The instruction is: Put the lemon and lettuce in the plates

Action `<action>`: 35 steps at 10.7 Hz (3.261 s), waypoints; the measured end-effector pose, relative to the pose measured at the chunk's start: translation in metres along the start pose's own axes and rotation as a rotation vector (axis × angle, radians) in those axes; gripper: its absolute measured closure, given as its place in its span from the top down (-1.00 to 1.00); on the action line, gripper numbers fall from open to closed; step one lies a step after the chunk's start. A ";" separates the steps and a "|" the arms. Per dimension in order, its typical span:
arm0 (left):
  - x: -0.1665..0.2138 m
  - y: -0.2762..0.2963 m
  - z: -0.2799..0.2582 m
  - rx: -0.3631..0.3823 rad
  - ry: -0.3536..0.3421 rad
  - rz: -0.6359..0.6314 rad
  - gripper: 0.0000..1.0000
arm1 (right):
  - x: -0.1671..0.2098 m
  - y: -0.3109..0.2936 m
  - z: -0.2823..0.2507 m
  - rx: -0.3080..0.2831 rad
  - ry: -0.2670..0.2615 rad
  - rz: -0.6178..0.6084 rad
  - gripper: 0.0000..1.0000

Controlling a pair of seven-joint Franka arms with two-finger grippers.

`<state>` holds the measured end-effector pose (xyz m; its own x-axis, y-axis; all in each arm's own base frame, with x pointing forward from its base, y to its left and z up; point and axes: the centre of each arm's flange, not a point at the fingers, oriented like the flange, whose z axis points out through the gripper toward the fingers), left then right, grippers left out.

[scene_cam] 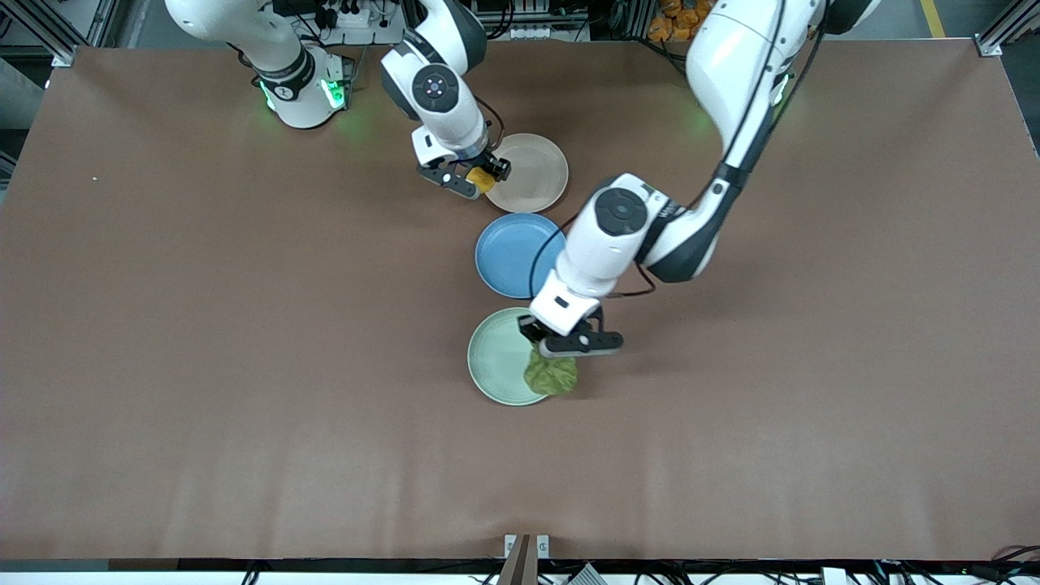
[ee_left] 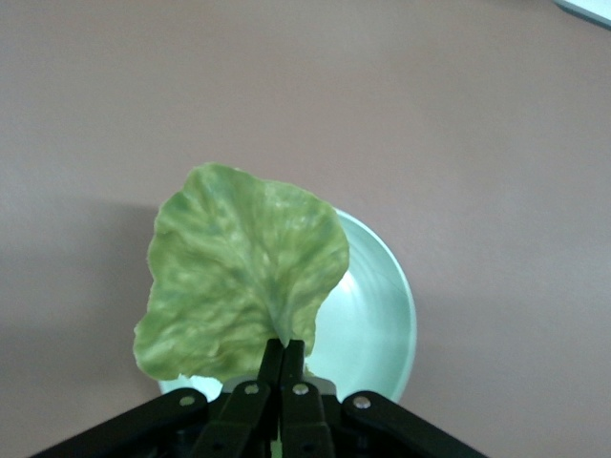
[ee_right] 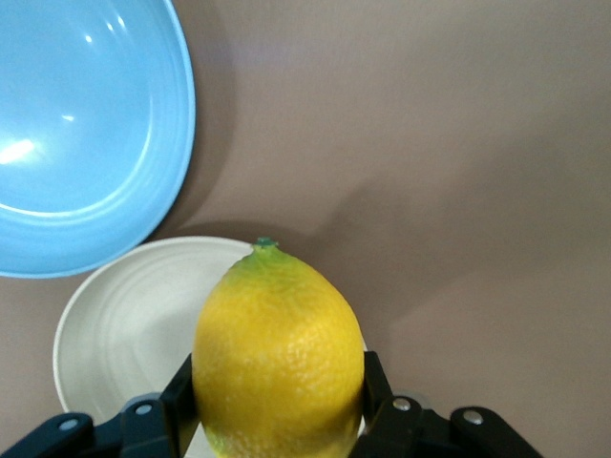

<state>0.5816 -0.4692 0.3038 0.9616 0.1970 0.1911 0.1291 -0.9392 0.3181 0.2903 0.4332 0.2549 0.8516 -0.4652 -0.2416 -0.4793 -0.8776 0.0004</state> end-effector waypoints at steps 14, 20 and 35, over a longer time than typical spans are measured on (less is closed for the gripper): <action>0.050 -0.003 -0.067 -0.010 0.065 -0.097 1.00 | -0.039 -0.021 0.051 0.002 0.020 0.041 1.00; 0.115 -0.084 -0.215 0.167 0.011 -0.055 1.00 | 0.055 -0.023 0.016 0.059 0.060 -0.009 1.00; 0.110 -0.223 -0.430 0.346 -0.167 0.093 1.00 | 0.335 0.131 -0.076 -0.063 0.133 -0.258 1.00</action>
<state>0.5545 -0.1167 0.6532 0.9956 0.0846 0.0414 0.0859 -0.9958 -0.0309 0.5286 0.1535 0.2479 0.9661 -0.2328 -0.1119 -0.2324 -0.9725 0.0164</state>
